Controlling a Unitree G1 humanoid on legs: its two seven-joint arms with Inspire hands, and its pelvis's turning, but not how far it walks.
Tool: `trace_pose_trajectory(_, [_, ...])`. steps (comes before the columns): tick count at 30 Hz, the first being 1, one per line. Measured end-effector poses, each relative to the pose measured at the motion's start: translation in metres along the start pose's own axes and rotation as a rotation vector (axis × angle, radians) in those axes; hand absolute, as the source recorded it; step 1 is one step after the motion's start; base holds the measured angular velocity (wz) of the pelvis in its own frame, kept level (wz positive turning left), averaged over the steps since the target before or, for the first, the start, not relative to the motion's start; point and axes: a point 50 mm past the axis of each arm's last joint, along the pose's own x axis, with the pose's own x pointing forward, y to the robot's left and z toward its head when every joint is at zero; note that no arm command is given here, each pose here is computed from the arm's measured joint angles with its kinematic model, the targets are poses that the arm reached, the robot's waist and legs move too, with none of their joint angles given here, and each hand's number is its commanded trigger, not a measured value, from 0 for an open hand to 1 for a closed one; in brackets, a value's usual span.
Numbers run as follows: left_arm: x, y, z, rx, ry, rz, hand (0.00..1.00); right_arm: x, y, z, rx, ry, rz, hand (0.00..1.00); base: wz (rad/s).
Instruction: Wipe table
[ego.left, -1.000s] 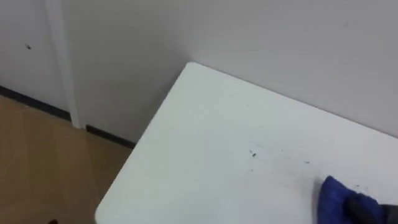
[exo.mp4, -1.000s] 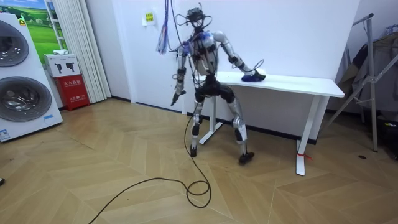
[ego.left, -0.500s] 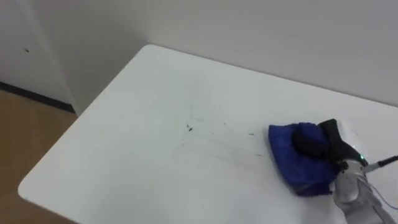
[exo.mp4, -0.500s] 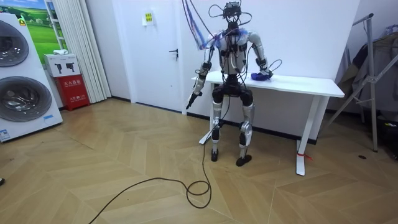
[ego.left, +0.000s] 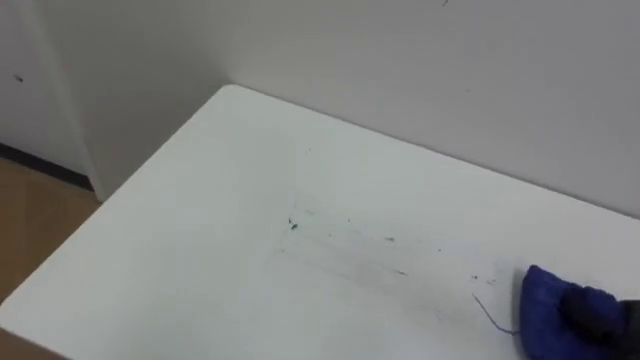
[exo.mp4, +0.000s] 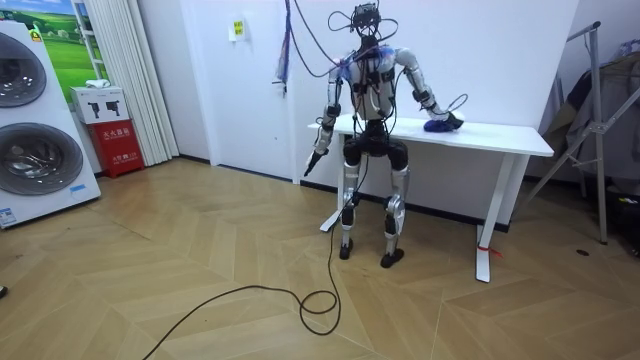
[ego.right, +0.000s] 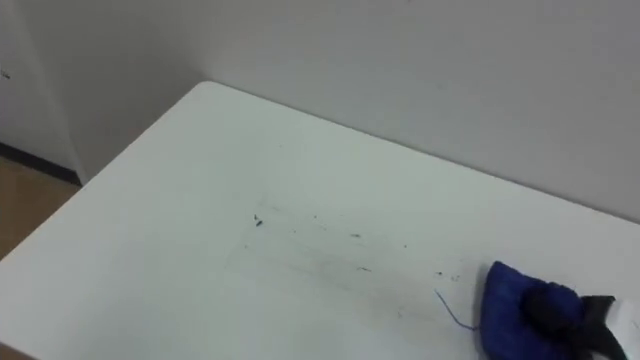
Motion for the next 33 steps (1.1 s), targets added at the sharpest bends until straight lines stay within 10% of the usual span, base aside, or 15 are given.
trace_pose_trajectory(4, [0.002,-0.008,0.027,0.044,-0.074,-0.043,0.0,-0.013,0.018,0.154,-0.139,-0.538,0.1,1.0,-0.01])
trace_pose_trajectory(8, [-0.005,-0.015,0.028,0.061,-0.096,-0.056,0.0,-0.027,0.018,0.191,-0.118,-0.675,0.125,1.0,0.55])
trace_pose_trajectory(13, [-0.014,-0.016,-0.019,0.05,0.054,-0.057,0.0,-0.028,0.041,0.099,-0.071,-0.482,0.137,1.0,0.54])
trace_pose_trajectory(24, [-0.014,0.003,-0.038,0.009,0.084,0.054,0.0,-0.067,-0.028,-0.134,0.058,0.202,-0.276,1.0,-0.14])
trace_pose_trajectory(33, [-0.008,-0.002,-0.012,-0.02,0.022,0.07,0.0,-0.046,-0.038,-0.129,0.137,0.34,-0.311,1.0,-0.35])
